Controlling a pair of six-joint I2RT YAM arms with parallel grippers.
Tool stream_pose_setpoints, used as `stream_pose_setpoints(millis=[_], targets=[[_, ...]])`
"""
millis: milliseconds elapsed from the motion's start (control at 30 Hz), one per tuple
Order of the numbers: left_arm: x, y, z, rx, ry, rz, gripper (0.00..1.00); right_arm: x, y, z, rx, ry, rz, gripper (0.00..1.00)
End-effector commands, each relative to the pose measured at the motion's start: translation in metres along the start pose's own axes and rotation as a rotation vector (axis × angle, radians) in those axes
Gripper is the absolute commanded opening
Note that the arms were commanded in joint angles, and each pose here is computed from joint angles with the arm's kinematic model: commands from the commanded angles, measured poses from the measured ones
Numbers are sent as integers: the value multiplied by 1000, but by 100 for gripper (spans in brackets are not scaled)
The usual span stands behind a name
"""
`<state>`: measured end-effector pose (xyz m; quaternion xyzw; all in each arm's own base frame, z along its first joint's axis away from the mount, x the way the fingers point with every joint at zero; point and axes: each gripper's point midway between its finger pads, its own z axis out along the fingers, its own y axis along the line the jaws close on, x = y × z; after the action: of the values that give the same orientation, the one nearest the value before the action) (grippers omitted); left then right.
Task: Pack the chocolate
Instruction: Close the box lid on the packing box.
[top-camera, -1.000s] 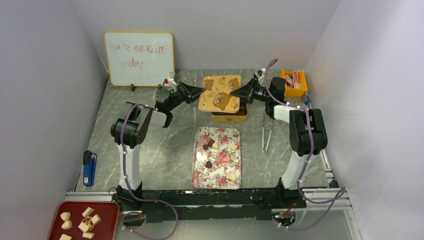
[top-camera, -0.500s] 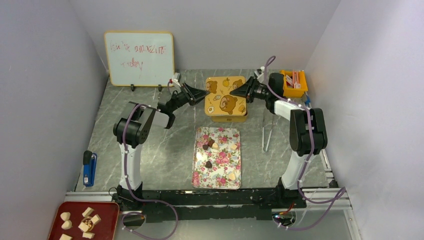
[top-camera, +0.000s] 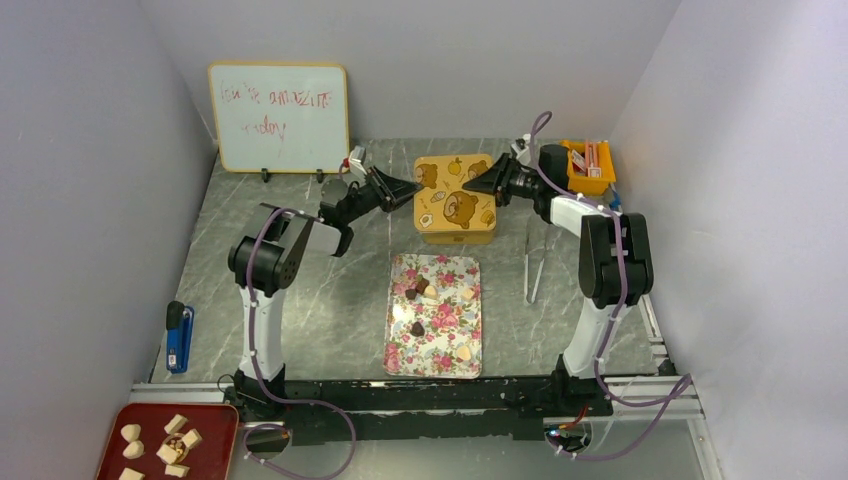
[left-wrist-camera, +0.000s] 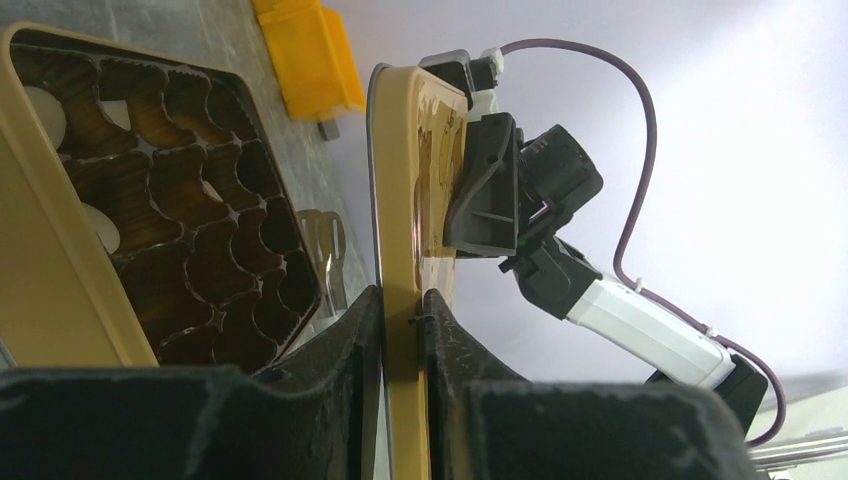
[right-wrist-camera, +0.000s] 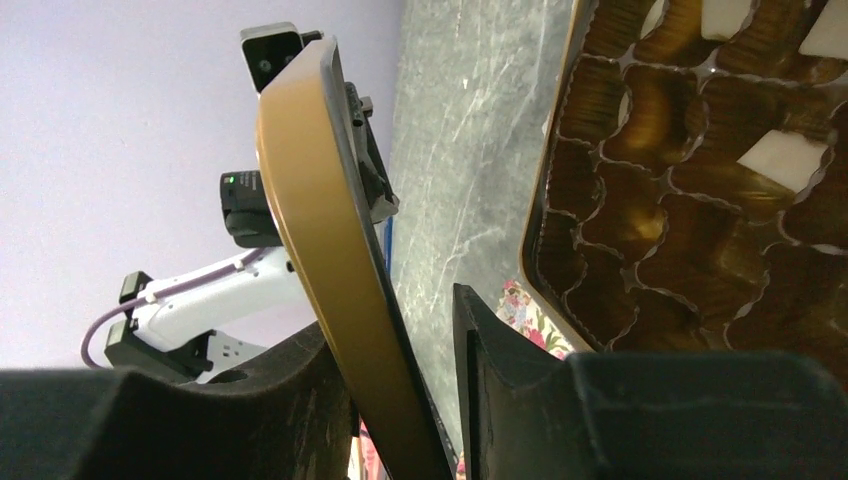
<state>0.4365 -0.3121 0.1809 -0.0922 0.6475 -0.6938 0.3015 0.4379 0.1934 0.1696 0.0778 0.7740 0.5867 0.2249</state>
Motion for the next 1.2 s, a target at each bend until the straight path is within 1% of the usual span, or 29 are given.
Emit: stream_pose_setpoints(millis=[0,367,433,500,967,1167], targets=[[5,-26,13,93,28,94,5,-35,-8,-2,41,-96,-27,37],[-13,-1,31,50,-27,68,5,-57,-29,-1,70,-109,-8,39],[-15,3,34,42,-31,72,5,-57,-32,0,73,-105,-5,41],[-17,6,36,36,-32,74,5,-67,-40,-8,88,-125,4,43],[-23,18,38,-9,-43,81,5,-74,-58,-11,144,-122,-20,49],[-29,21,35,-27,-59,80,5,-75,-63,-14,174,-127,-34,49]])
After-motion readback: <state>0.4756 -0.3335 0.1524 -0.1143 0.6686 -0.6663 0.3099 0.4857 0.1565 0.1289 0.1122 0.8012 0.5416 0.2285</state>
